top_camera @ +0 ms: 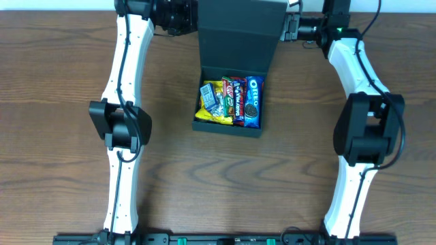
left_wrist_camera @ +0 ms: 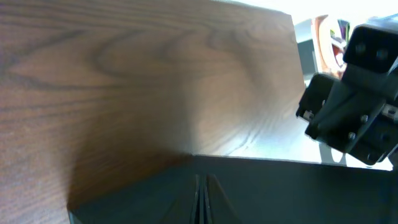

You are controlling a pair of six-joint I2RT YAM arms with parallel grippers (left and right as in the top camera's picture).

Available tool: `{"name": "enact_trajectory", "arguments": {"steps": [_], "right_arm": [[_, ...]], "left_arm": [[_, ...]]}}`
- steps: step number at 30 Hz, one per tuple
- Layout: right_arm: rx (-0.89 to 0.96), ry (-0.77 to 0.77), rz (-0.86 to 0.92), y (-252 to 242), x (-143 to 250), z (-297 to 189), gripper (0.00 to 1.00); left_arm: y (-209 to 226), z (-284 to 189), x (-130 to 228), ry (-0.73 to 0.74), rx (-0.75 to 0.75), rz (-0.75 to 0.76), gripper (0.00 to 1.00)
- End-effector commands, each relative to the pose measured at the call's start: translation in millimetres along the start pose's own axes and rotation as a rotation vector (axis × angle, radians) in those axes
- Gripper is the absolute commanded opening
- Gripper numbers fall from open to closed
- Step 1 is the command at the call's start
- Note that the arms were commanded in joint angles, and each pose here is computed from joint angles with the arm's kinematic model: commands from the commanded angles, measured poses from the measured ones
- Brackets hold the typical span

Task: Pack container
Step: 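Raise both grippers to the box lid's far edge, then push the lid forward with both grippers to close the box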

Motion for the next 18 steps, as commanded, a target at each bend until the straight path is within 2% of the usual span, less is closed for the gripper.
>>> {"name": "enact_trajectory", "arguments": {"steps": [1,6,10,13,18], "right_arm": [[-0.055,0.018,-0.079,38.0,-11.6,2.3,0.02],[-0.06,0.048,-0.066,51.8,-2.8,7.6,0.01],[0.089,0.083,0.014,45.9,14.5,12.9,0.02],[0.266,0.143,0.054,43.1,30.1,9.4,0.01],[0.412,0.195,-0.003,69.3,33.3,-2.5,0.01]], "left_arm": [[-20.8,-15.3,5.6,0.014,0.017,0.157,0.05],[-29.7,-26.4,23.8,0.092,0.004,0.231,0.06],[-24.4,-25.8,39.3,0.173,-0.095,0.213,0.06],[-23.4,-24.3,46.6,0.213,-0.138,0.207,0.06],[-30.7,-33.9,51.8,0.225,-0.155,0.224,0.06]]}}
Point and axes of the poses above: each gripper's point midway between its finger pads, its own z axis out along the fingers, its own y axis along the line the jaws close on, x = y × z, the point moved 9 cm from there along -z, back along the fingers, and after that the axes turned 4 degrees about -z, right-handed, at the moved point
